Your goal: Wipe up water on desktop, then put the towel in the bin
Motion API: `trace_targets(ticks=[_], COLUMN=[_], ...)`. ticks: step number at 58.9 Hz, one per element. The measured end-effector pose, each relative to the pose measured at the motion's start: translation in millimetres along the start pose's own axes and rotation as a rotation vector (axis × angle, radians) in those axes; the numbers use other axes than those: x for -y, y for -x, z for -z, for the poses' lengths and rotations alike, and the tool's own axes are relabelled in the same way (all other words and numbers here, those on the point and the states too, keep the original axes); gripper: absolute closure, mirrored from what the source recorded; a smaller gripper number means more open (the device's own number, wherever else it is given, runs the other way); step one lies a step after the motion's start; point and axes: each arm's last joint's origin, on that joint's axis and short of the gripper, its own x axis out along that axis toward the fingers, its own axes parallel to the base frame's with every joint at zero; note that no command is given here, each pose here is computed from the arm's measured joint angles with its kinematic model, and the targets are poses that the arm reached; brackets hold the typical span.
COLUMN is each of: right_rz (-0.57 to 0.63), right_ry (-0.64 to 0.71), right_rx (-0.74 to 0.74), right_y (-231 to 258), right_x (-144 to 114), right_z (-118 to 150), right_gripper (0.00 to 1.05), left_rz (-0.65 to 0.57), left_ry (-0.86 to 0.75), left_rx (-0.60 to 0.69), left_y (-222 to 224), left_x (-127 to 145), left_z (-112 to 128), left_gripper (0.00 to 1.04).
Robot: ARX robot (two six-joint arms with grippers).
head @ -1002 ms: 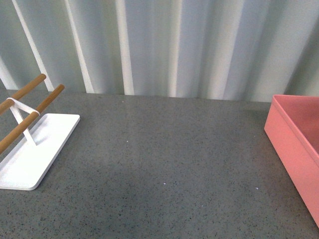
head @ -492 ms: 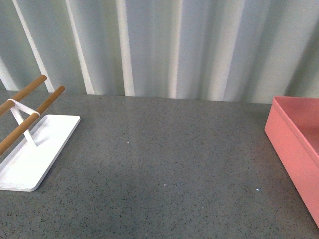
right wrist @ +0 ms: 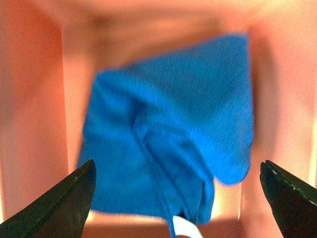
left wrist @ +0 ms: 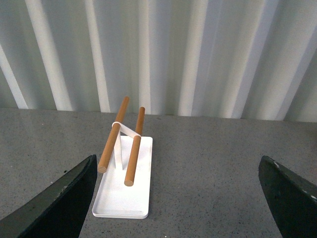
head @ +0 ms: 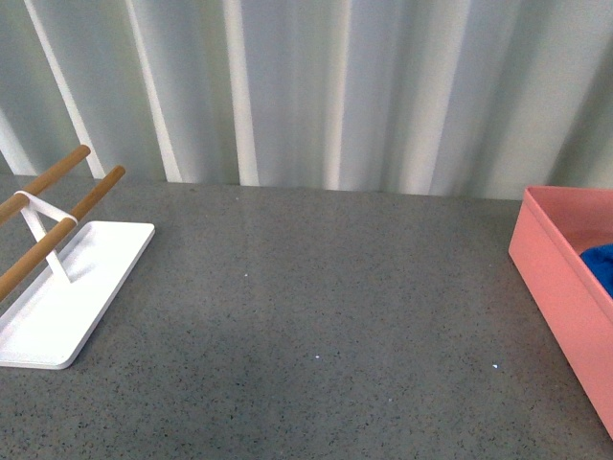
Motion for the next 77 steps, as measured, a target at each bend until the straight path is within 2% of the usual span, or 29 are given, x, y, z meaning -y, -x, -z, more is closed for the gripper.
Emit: trace_targets(ticks=[5, 8, 11, 15, 20, 28, 32, 33, 37, 44, 50, 58, 77], right_rz=[0.029, 0.042, 0.052, 0.056, 0.054, 0.034, 0.027, 0.017, -0.033, -0.066, -0.077, -0.086, -0.087], right_ry=[-0.003, 0.02, 0.046, 0.07, 0.107, 0.139, 0.152, 0.15, 0.065, 0.009, -0.003, -0.005, -0.006], right_rx=[0.186, 0.355, 0.5, 0.617, 0.75, 0.85, 0.868, 0.882, 0.989, 0.987, 0.973, 0.965, 0.972], right_y=[24.9, 57.5, 92.6, 124.0, 163.4, 196.6, 205.6, 206.4, 209.0, 193.2, 182.7, 170.8, 161.4], right_x=[2.2, -2.5, -11.1, -20.3, -36.3, -58.0, -71.5, -73.6, -84.6, -95.7, -103.3, -105.2, -105.7], right_z=[-19.5, -25.6, -23.4, -15.7, 6.9, 50.2, 89.0, 95.9, 134.4, 185.3, 203.0, 225.4, 250.0], right_gripper=[0.07, 0.07, 0.07, 0.07, 0.07, 0.07, 0.07, 0.08, 0.26, 0.49, 0.67, 1.0, 1.01], left_rz=[0.0, 0.0, 0.0, 0.0, 0.0, 0.0, 0.0, 0.0, 0.0, 0.0, 0.0, 0.0, 0.0], left_ry=[0.0, 0.0, 0.0, 0.0, 0.0, 0.0, 0.0, 0.0, 0.0, 0.0, 0.0, 0.0, 0.0], left_rx=[0.0, 0.0, 0.0, 0.0, 0.0, 0.0, 0.0, 0.0, 0.0, 0.0, 0.0, 0.0, 0.0], left_y=[0.0, 0.0, 0.0, 0.0, 0.0, 0.0, 0.0, 0.0, 0.0, 0.0, 0.0, 0.0, 0.0], left_x=[0.0, 0.0, 0.0, 0.0, 0.0, 0.0, 0.0, 0.0, 0.0, 0.0, 0.0, 0.0, 0.0], left_z=[0.0, 0.0, 0.0, 0.0, 0.0, 0.0, 0.0, 0.0, 0.0, 0.0, 0.0, 0.0, 0.0], left_gripper=[0.07, 0.07, 0.07, 0.07, 0.07, 0.07, 0.07, 0.07, 0.07, 0.07, 0.07, 0.07, 0.07])
